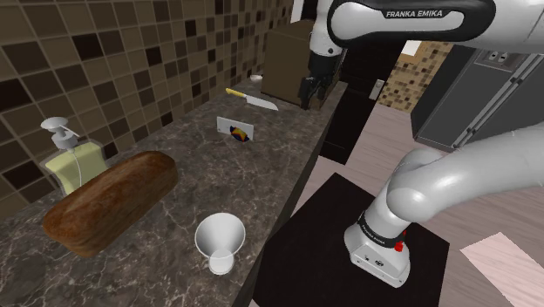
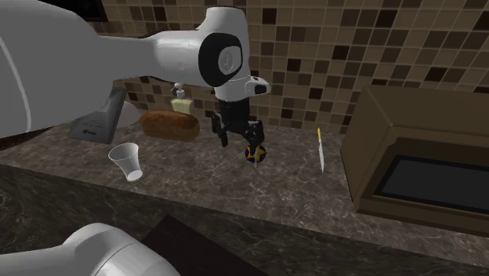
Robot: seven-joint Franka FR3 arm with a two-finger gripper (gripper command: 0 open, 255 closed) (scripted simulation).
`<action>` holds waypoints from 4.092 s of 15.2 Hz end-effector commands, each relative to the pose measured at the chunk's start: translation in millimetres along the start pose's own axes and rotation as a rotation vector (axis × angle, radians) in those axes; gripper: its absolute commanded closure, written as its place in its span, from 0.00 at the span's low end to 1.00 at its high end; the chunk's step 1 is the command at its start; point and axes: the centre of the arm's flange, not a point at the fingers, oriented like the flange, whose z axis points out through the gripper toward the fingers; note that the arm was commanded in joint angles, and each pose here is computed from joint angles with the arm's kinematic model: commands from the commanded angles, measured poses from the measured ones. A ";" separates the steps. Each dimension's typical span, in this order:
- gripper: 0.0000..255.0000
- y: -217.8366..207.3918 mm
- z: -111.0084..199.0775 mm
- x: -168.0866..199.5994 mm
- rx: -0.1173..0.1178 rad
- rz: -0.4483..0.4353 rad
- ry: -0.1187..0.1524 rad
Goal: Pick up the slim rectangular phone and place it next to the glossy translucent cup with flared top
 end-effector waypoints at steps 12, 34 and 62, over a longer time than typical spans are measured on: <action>0.00 -24.0 81.6 149.5 0.032 -0.260 0.011; 0.00 -83.1 191.5 275.1 0.061 -0.495 0.020; 1.00 -78.0 123.0 274.5 0.061 -0.495 0.020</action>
